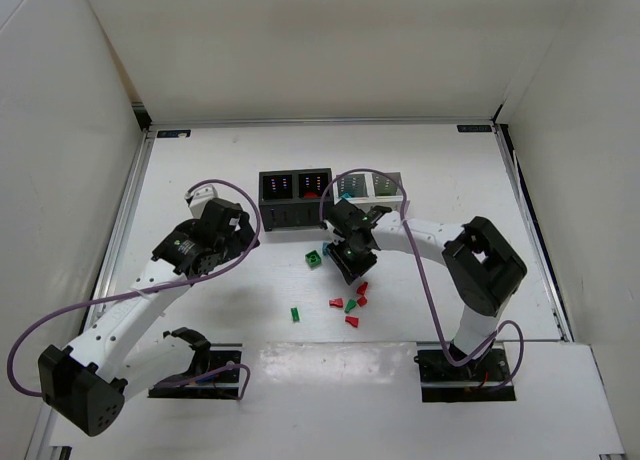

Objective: Sort the legos into containers by color

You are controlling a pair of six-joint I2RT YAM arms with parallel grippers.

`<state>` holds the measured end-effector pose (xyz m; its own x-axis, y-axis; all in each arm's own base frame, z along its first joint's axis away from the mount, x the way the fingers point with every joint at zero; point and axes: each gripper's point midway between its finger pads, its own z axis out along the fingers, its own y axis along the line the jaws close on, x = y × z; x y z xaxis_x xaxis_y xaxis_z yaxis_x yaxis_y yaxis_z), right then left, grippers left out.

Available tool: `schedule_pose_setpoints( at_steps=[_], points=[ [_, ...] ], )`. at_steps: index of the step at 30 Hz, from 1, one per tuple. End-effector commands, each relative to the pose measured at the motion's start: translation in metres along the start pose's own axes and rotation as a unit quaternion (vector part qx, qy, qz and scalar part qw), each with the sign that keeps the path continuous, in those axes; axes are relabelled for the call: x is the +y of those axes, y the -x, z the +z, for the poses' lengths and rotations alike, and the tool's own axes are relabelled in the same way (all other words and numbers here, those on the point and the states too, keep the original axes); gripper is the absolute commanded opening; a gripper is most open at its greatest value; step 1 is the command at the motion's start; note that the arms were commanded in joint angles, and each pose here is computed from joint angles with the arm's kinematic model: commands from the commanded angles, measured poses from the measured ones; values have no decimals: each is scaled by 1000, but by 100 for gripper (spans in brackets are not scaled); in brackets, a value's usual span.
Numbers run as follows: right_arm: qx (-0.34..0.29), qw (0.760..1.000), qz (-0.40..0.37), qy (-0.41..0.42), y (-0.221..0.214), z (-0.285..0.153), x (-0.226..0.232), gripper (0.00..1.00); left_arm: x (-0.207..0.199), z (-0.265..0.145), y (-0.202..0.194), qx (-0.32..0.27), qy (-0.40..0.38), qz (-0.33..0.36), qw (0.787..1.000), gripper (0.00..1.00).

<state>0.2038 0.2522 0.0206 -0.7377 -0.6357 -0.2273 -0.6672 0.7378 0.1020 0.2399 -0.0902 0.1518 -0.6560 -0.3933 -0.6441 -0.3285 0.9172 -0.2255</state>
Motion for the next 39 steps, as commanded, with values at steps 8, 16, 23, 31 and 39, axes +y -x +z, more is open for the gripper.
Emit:
schedule_pose_setpoints(
  at_steps=[8,16,23,31,39],
  points=[
    [-47,999,-20,12,29,-29,13,22,0,-4,6,-13,1,-4,1000,100],
    [-198,976,-77,48,116,-140,38,18,8,-12,13,-29,11,-4,999,100],
    [-271,951,-131,68,196,-174,52,18,11,-19,18,-36,7,2,999,100],
    [-285,946,-147,58,254,-161,53,22,12,-28,19,-37,-8,3,999,100],
    [-293,945,-141,32,277,-142,49,27,8,-29,15,-27,-22,14,999,100]
  ],
)
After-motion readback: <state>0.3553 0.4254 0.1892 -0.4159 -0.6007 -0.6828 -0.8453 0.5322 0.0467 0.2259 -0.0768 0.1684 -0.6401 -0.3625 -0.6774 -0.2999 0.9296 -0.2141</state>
